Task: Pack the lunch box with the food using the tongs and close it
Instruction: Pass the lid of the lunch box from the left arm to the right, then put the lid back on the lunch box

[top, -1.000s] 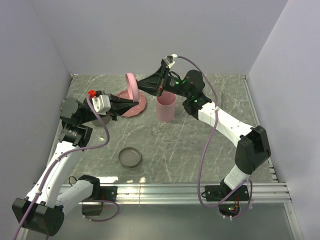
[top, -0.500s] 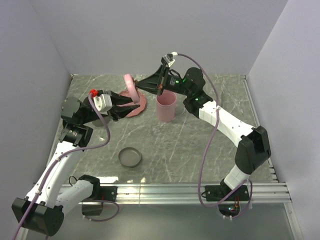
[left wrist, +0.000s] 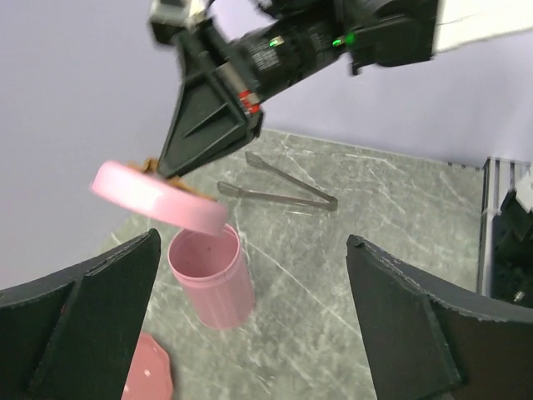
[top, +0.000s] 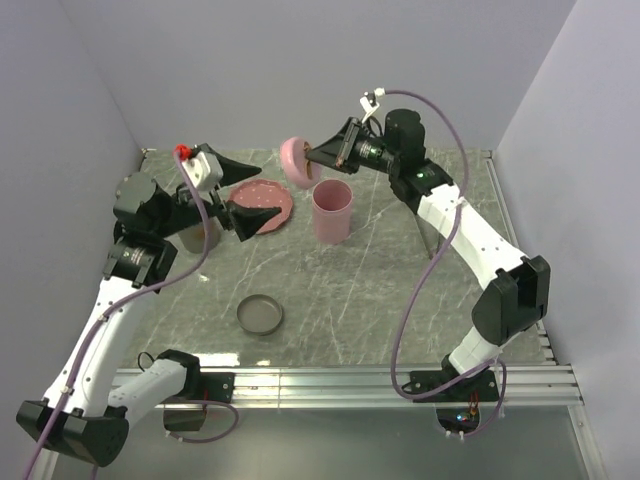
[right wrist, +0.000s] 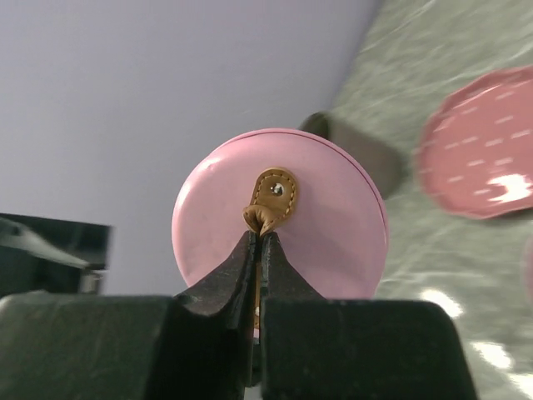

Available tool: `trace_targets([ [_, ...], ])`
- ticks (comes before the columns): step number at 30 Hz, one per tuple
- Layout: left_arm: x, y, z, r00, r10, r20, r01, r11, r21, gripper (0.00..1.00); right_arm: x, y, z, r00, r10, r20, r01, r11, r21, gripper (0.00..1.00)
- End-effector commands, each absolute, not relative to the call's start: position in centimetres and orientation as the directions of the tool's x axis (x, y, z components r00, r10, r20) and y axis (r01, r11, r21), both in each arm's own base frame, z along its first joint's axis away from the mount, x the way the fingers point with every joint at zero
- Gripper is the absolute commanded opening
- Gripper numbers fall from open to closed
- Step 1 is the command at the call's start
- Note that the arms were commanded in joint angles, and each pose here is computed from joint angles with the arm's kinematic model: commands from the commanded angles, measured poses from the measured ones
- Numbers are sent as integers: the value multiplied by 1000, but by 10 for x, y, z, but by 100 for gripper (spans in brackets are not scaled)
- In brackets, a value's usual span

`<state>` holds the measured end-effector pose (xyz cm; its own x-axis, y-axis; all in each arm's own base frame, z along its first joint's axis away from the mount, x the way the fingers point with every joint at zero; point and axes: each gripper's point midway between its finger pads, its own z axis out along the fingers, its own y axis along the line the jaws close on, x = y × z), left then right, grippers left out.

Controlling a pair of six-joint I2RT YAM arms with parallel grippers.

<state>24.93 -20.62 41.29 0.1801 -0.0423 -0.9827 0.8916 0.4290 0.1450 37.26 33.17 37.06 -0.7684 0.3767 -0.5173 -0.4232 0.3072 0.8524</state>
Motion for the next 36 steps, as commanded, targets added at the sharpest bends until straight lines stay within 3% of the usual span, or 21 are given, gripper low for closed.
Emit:
trace_targets([
  [1,260,-198,422,20,-62,-998,851,525,-16,99,385,304,374,-618,302,-726,-502,559,660,0],
  [6,282,-188,398,-212,-45,-976,751,632,-192,99,419,285,354,-532,165,-830,-479,749,457,0],
  [10,278,-184,387,-218,-9,-976,747,643,-173,99,431,274,321,-565,-30,-825,-471,832,292,0],
  [17,278,-173,379,-214,-8,-977,704,692,-160,99,441,268,283,-538,-290,-791,-527,849,47,0],
  [36,275,-167,363,-226,23,-974,696,704,-144,99,449,283,233,-593,-374,-713,-582,811,58,0],
])
